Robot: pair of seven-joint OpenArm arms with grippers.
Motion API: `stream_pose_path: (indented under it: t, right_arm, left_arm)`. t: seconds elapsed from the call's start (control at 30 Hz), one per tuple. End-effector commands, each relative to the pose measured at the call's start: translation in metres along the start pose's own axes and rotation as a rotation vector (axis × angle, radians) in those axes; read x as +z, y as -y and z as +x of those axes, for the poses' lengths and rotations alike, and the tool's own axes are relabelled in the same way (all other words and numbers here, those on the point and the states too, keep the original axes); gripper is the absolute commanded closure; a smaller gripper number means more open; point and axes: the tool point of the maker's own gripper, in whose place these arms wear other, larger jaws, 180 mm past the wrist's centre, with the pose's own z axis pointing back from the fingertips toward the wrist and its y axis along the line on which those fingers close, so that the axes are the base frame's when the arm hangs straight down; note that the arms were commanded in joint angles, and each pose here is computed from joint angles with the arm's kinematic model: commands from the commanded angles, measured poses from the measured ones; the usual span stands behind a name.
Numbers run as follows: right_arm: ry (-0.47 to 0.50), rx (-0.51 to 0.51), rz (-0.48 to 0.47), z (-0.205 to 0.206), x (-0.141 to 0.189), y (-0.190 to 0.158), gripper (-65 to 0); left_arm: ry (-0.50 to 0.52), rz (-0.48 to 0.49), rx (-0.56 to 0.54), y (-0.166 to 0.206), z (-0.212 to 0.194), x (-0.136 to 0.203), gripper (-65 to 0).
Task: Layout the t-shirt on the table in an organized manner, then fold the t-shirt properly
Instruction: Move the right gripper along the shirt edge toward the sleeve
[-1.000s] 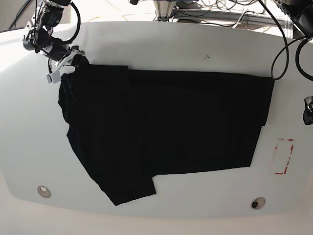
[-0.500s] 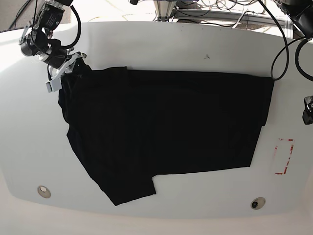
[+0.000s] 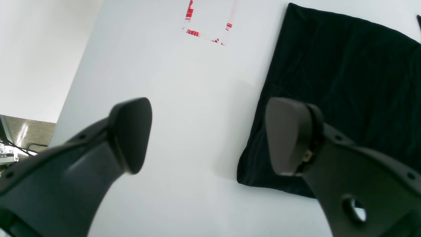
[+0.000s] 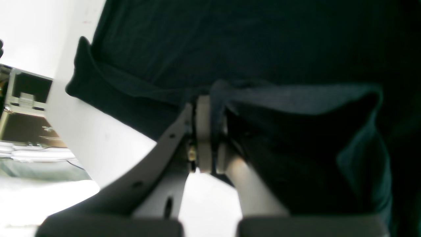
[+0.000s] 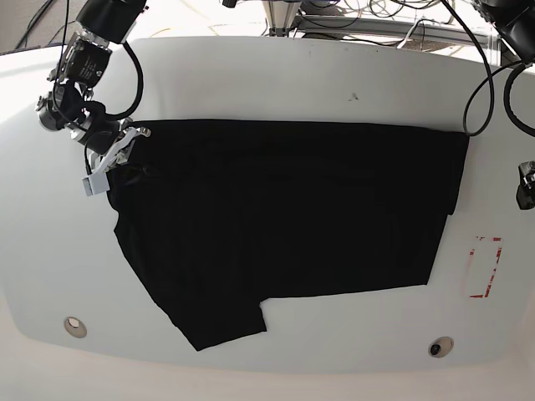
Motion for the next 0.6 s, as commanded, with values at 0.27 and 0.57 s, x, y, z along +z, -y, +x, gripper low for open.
stream_pose_path:
  t: [0.27,0.57]
  right_arm:
    - [0.113,-0.012,0.041,0.064,-0.013,0.016,-32.0]
    - [0.101,0.087,-0.052,0.093,0.005,0.032,-65.0]
  left_arm:
    - [0.033,0.009,-0.032,-0.003,0.011,0.007,-51.4]
    - [0.029,0.006,-0.031,-0.002,0.009,0.007,-51.4]
